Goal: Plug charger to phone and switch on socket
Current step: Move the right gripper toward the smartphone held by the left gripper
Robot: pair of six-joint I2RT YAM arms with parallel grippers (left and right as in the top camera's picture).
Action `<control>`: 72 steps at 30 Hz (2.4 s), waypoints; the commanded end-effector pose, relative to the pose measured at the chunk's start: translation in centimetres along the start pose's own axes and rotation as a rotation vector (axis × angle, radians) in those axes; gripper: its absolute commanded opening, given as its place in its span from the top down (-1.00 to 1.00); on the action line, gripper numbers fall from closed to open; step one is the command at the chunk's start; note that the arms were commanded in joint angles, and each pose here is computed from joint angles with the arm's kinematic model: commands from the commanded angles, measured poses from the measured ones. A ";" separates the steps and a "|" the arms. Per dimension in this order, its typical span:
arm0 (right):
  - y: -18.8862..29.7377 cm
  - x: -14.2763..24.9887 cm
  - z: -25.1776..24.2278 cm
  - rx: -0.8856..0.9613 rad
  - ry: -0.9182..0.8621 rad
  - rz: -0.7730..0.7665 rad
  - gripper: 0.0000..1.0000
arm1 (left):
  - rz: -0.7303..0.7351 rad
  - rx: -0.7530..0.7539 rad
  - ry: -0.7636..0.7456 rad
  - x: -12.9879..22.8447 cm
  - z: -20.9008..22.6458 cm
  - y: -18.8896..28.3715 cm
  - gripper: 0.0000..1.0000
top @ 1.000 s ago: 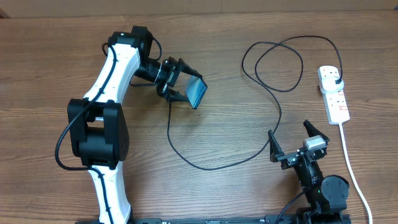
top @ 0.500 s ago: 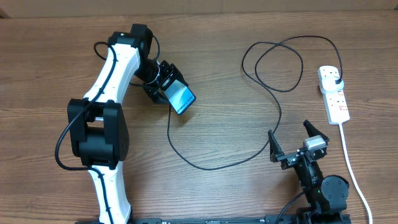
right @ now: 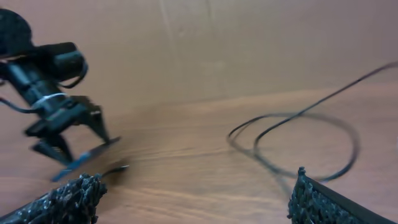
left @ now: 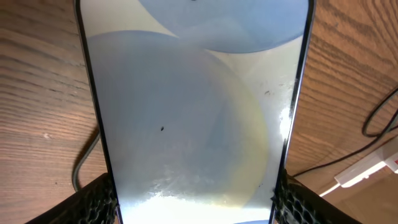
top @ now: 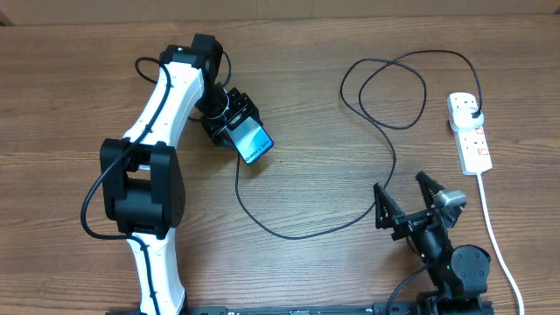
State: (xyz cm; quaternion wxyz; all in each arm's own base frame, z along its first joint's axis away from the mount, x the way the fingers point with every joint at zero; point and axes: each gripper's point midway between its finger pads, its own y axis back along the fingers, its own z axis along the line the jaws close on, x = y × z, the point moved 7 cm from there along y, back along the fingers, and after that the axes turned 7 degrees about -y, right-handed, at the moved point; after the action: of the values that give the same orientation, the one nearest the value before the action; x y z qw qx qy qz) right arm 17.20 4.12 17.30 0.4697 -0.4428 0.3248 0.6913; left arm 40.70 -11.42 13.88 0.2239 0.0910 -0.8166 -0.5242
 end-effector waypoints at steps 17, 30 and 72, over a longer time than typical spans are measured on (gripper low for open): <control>-6.8 -1.0 3.4 -0.300 -0.331 0.495 -1.00 | -0.121 -0.034 -0.095 0.3 -3.0 2.9 0.28; -15.6 0.3 3.0 -0.588 -0.627 0.864 -1.00 | -0.144 -0.031 0.072 0.0 -2.9 3.0 0.27; -19.6 5.7 8.5 0.031 -0.855 0.754 -0.38 | -0.038 -0.045 0.213 5.8 -7.4 -0.4 0.24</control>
State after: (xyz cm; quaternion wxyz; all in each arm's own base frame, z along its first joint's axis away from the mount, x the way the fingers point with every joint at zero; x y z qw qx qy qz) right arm 31.84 19.74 14.31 0.2776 0.0257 0.2518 0.9267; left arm 38.72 -19.20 16.82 0.2982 0.1488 -0.7669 -0.5485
